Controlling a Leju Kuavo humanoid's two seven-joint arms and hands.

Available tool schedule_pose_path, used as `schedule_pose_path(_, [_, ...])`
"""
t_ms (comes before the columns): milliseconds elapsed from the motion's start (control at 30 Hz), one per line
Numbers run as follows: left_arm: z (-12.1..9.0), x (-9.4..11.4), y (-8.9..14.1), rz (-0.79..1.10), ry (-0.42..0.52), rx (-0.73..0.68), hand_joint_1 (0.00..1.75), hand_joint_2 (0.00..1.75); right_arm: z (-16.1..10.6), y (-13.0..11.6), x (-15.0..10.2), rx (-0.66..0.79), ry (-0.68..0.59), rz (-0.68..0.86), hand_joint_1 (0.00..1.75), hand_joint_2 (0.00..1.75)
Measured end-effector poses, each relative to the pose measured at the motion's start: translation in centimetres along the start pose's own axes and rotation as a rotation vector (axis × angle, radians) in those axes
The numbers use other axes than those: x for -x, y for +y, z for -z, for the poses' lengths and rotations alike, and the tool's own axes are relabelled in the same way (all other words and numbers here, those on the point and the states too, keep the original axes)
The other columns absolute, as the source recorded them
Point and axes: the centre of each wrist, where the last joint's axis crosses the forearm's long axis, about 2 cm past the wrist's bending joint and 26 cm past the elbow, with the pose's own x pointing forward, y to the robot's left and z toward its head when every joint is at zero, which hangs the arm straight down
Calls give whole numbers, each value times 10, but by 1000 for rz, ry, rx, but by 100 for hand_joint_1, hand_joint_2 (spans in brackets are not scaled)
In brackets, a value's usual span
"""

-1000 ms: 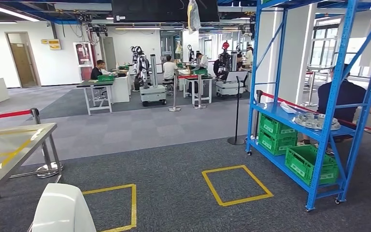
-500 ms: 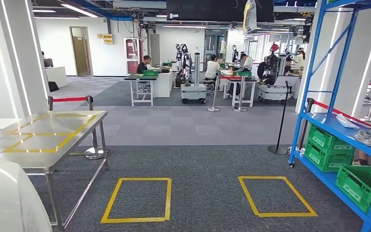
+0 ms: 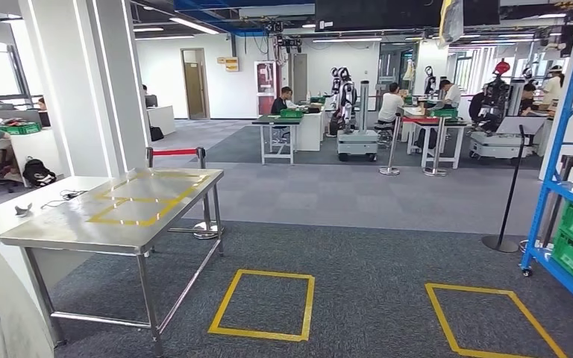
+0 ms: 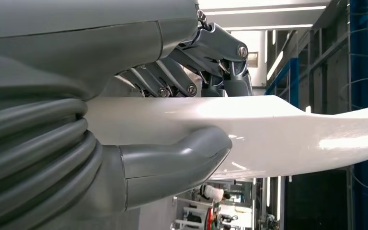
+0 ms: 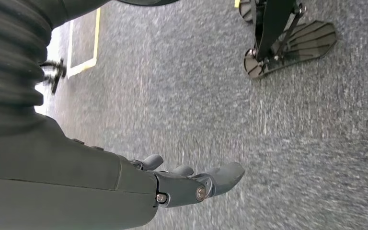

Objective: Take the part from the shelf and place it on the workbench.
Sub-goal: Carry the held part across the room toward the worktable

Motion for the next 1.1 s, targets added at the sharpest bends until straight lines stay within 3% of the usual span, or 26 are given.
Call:
schedule_pose_path(500, [17, 2, 11, 76, -2, -21, 175, 175, 0, 2, -2, -4, 17, 13, 0, 175])
schedule_pose_path(1100, [9, 3, 33, 131, 31, -59, 175, 175, 0, 1, 4, -4, 34, 24, 0, 175])
